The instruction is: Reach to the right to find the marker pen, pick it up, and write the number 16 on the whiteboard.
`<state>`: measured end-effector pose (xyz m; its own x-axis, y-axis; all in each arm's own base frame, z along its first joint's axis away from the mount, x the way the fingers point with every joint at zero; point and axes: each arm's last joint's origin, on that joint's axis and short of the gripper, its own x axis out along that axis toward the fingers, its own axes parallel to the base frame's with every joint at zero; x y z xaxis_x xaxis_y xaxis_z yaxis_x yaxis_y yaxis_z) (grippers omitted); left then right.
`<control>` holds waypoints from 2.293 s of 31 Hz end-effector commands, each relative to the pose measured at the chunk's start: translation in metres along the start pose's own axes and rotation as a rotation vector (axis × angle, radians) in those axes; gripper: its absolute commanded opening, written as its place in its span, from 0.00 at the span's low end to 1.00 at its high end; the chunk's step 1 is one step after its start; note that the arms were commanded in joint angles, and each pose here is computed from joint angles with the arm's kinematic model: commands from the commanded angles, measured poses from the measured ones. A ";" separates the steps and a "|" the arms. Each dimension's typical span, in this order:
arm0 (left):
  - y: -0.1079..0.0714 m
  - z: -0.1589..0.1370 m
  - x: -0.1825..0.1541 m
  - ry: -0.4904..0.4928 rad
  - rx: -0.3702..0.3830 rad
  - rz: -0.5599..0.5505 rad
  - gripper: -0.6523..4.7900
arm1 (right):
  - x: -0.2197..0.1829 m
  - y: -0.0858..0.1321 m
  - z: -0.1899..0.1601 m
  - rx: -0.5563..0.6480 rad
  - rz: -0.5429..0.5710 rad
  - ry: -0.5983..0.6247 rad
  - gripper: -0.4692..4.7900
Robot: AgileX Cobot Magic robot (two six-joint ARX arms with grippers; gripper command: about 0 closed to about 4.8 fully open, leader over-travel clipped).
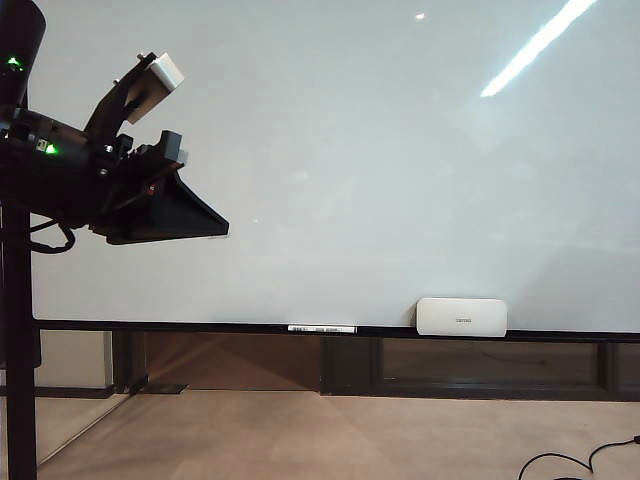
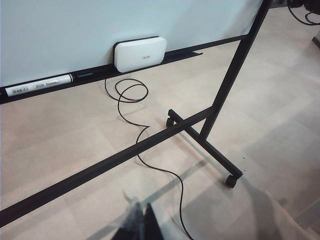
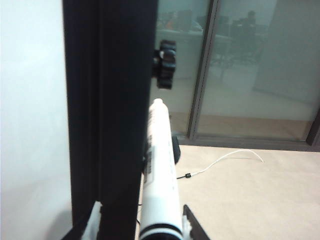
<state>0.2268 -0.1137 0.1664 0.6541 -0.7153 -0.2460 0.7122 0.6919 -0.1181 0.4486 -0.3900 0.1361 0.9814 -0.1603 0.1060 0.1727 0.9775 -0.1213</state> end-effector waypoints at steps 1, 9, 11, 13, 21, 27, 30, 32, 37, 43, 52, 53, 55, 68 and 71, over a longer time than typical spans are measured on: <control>0.000 0.003 0.000 -0.014 0.012 -0.002 0.11 | 0.002 0.000 0.008 -0.019 -0.027 -0.029 0.48; 0.000 0.003 0.000 -0.014 0.011 -0.002 0.11 | 0.003 0.002 0.008 -0.020 -0.046 -0.030 0.48; 0.000 0.003 0.000 -0.014 0.011 -0.002 0.11 | 0.003 0.001 0.008 -0.020 -0.051 -0.030 0.48; 0.000 0.003 0.000 -0.013 0.010 -0.002 0.11 | 0.003 0.001 0.008 -0.021 -0.057 -0.032 0.48; 0.000 0.003 0.000 -0.012 0.010 -0.002 0.11 | 0.003 0.000 0.010 -0.029 -0.082 -0.047 0.48; 0.000 0.002 0.000 -0.004 0.006 -0.002 0.11 | 0.003 0.001 0.010 -0.029 -0.082 -0.047 0.46; 0.000 0.001 0.000 0.002 0.004 -0.002 0.11 | 0.003 0.001 0.010 -0.029 -0.081 -0.047 0.46; 0.000 0.001 0.000 0.004 0.003 -0.002 0.11 | 0.003 0.001 0.010 -0.029 -0.081 -0.047 0.45; 0.000 0.001 0.000 0.005 0.002 -0.002 0.11 | 0.003 0.001 0.010 -0.029 -0.081 -0.047 0.31; 0.000 0.001 0.000 0.005 0.003 -0.006 0.11 | 0.003 0.001 0.010 -0.029 -0.080 -0.047 0.21; 0.000 0.001 0.000 0.005 0.003 -0.006 0.11 | 0.003 0.000 0.010 -0.028 -0.092 -0.047 0.08; 0.000 0.001 0.000 0.005 0.004 -0.006 0.11 | 0.003 0.000 0.010 -0.027 -0.107 -0.046 0.08; 0.000 0.001 0.000 0.005 0.014 -0.006 0.11 | 0.003 0.000 0.011 -0.024 -0.109 -0.049 0.08; -0.002 0.006 -0.002 -0.020 0.031 -0.010 0.11 | -0.010 -0.021 0.082 0.187 -0.116 0.026 0.08; -0.004 0.012 -0.007 -0.041 0.032 -0.009 0.11 | -0.013 -0.020 0.099 0.176 -0.116 0.093 0.08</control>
<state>0.2237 -0.1126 0.1729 0.6541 -0.7191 -0.2348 0.7213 0.6864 -0.0926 0.4247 -0.3965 0.2311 0.9583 -0.2784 0.0644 0.2739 0.9592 0.0704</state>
